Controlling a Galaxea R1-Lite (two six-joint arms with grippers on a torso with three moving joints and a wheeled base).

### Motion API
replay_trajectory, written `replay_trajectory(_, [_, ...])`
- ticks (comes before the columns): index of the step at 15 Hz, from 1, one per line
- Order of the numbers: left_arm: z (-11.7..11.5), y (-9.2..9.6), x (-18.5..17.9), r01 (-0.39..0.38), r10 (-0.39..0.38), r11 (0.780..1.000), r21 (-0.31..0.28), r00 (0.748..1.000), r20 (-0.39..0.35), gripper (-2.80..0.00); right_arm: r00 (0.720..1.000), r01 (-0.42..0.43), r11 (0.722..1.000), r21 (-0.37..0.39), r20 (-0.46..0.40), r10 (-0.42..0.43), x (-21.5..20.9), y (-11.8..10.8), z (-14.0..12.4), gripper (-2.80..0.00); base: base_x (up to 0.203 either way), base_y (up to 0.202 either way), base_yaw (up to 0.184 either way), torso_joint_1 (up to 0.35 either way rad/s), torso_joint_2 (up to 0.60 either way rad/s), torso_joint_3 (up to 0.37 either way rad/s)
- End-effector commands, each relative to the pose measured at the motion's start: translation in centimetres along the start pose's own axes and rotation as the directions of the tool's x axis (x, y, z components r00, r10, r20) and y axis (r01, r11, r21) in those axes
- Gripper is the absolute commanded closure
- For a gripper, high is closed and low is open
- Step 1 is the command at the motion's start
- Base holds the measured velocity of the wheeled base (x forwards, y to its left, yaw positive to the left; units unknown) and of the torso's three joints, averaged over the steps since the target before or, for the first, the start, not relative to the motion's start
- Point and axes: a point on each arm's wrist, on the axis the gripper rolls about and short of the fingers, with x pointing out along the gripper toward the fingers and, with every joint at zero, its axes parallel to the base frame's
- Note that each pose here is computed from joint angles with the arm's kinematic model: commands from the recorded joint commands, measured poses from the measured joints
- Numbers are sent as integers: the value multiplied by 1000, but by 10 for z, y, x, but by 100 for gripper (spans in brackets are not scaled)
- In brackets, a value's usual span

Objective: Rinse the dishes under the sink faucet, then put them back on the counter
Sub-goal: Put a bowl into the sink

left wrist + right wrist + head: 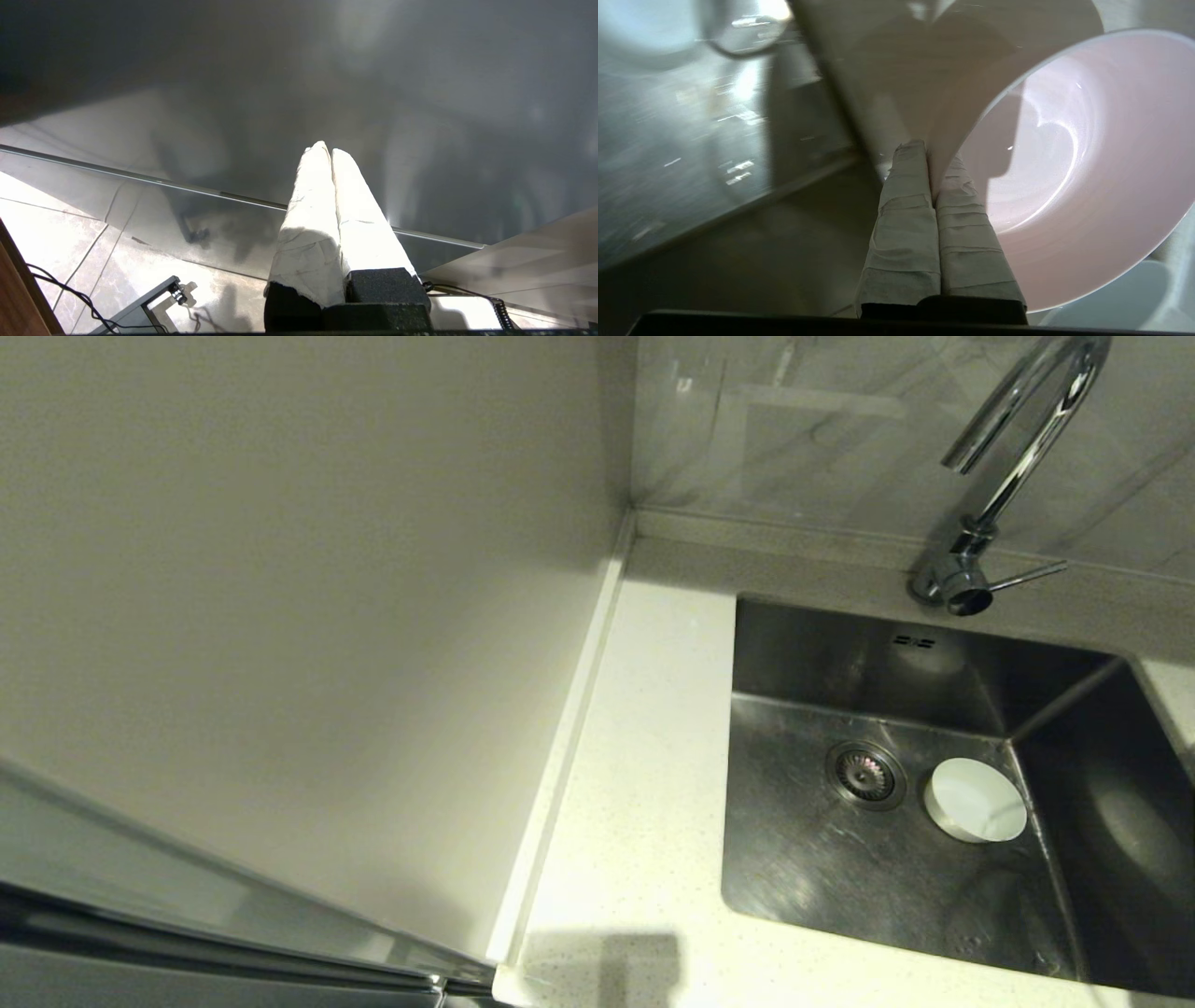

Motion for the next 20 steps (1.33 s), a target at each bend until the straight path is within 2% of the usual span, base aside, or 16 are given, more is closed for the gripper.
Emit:
replay_trajectory(1, [0, 0, 0, -1, 1, 1000, -1, 1000, 3, 0, 993, -80, 991, -111, 76, 89, -37, 37, -10, 0, 0, 0, 0, 0, 0, 0])
replay_trajectory(4, [0, 0, 0, -1, 1, 1000, -1, 1000, 3, 0, 972, -204, 946, -252, 61, 226, -56, 108, -30, 0, 0, 0, 0, 0, 0, 0])
replay_trajectory(6, [0, 0, 0, 0, 0, 1000, 0, 1000, 3, 0, 965, -232, 917, -324, 40, 259, -62, 148, -53, 0, 0, 0, 0, 0, 0, 0])
replay_trajectory(8, [0, 0, 0, -1, 1, 1000, -1, 1000, 3, 0, 957, -248, 886, -392, 45, 287, -53, 179, -80, 0, 0, 0, 0, 0, 0, 0])
replay_trajectory(9, [0, 0, 0, -1, 1, 1000, 1, 1000, 3, 0, 962, -229, 883, -410, 40, 269, -40, 192, -88, 0, 0, 0, 0, 0, 0, 0])
replay_trajectory(13, [0, 0, 0, -1, 1, 1000, -1, 1000, 4, 0, 983, -179, 895, -408, -41, 178, 26, 222, -105, 0, 0, 0, 0, 0, 0, 0])
replay_trajectory(17, [0, 0, 0, 0, 0, 1000, -1, 1000, 4, 0, 984, -175, 900, -399, -45, 171, 82, 244, -116, 0, 0, 0, 0, 0, 0, 0])
replay_trajectory(20, [0, 0, 0, 1, -1, 1000, 1, 1000, 3, 0, 984, -176, 902, -395, -38, 175, 104, 254, -118, 0, 0, 0, 0, 0, 0, 0])
